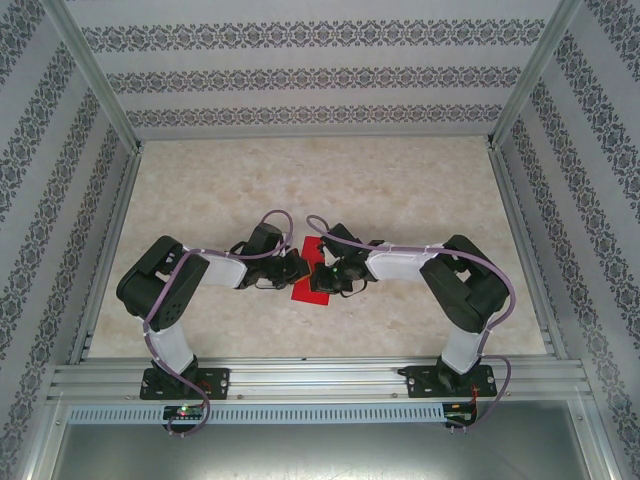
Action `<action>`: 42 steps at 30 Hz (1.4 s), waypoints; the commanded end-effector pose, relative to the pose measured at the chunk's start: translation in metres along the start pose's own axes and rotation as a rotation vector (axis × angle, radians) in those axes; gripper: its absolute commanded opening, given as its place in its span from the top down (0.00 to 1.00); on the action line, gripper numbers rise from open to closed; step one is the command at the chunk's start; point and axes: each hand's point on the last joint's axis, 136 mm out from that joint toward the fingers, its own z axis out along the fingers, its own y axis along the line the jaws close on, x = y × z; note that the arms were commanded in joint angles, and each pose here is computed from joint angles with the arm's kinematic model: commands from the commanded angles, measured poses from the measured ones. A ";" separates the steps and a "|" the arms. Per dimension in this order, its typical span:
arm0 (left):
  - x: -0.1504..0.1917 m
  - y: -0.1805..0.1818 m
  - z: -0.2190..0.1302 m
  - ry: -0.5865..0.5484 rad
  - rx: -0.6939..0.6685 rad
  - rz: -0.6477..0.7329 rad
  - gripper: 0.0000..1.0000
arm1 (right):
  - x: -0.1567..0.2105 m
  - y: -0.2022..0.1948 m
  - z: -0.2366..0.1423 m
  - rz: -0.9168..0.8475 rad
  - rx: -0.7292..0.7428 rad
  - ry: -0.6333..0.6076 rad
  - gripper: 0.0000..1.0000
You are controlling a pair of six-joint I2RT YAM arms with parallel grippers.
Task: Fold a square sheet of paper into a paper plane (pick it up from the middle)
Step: Fold the triangle a second time at the center of the table.
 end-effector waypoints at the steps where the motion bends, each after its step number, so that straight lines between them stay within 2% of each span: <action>1: 0.021 0.054 0.003 0.057 -0.180 -0.072 1.00 | 0.017 -0.026 0.005 0.038 0.079 0.032 0.90; 6: 0.023 0.057 0.006 0.068 -0.187 -0.086 1.00 | 0.026 -0.037 0.010 0.053 0.094 0.052 0.89; 14: 0.023 0.059 0.006 0.074 -0.197 -0.090 1.00 | 0.019 0.004 -0.018 -0.007 -0.059 -0.010 0.88; 25: 0.023 0.059 0.006 0.076 -0.199 -0.091 1.00 | 0.047 -0.055 0.000 0.071 0.129 0.052 0.88; 29: 0.023 0.060 0.006 0.075 -0.202 -0.093 1.00 | 0.040 -0.034 -0.013 0.021 0.103 0.027 0.88; 34: 0.022 0.058 0.006 0.076 -0.200 -0.087 1.00 | 0.029 0.002 -0.027 -0.033 -0.006 -0.016 0.88; 38: 0.024 0.060 0.006 0.080 -0.203 -0.088 1.00 | 0.040 -0.032 -0.013 0.020 0.090 0.016 0.89; 42: 0.024 0.059 0.007 0.083 -0.196 -0.088 1.00 | 0.059 -0.055 0.001 0.072 0.117 0.059 0.90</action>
